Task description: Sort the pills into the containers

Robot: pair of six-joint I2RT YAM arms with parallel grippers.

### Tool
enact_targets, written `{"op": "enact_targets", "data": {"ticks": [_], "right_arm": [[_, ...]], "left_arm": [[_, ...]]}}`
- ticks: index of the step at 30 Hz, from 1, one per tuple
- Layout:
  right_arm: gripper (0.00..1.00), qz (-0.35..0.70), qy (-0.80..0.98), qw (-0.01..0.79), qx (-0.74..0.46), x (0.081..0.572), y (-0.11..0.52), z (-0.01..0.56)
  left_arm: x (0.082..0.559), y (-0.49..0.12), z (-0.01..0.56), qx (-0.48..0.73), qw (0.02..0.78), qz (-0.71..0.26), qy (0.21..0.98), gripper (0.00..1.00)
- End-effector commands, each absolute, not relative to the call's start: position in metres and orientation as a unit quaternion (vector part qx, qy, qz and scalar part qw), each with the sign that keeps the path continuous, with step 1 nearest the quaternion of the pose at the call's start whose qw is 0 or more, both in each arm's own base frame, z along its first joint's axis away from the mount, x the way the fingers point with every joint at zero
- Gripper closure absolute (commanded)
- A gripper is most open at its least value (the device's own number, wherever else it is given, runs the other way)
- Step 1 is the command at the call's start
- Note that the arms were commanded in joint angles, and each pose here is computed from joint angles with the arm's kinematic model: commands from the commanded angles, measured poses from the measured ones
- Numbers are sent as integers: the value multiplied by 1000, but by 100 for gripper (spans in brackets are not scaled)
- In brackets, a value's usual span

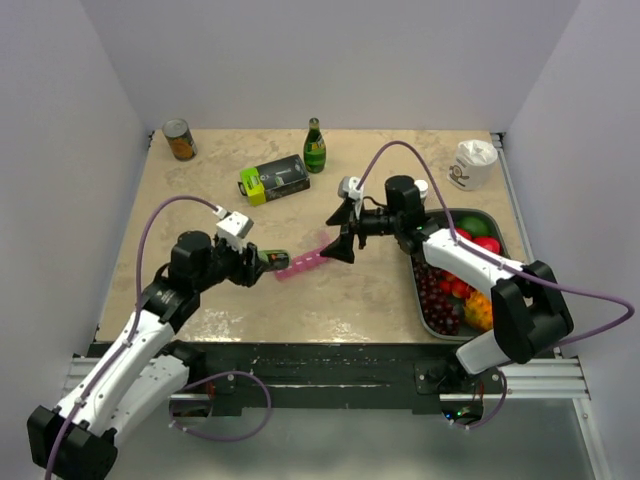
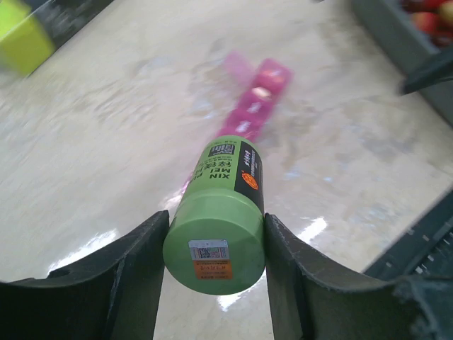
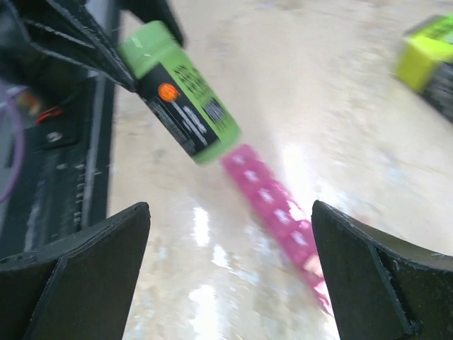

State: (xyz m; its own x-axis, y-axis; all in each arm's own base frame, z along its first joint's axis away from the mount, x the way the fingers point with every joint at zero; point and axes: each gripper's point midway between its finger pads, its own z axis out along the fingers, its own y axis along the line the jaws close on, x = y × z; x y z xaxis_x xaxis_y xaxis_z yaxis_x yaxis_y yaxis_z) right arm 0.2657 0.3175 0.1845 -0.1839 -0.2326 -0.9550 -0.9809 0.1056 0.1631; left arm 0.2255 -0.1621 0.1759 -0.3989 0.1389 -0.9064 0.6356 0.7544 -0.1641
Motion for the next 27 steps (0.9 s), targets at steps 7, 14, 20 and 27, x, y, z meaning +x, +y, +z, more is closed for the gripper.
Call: {"op": "enact_targets", "data": {"ticks": [7, 14, 20, 27], "right_arm": [[1, 414, 628, 473, -458, 300, 301, 208], [1, 415, 629, 468, -462, 300, 301, 204], [1, 417, 630, 462, -464, 299, 302, 199], [1, 417, 629, 458, -470, 298, 302, 197]], "left_arm": [[307, -29, 136, -96, 427, -22, 899, 100], [329, 24, 120, -169, 393, 127, 895, 100], [339, 39, 122, -172, 379, 180, 891, 87], [349, 40, 123, -176, 379, 179, 891, 52]]}}
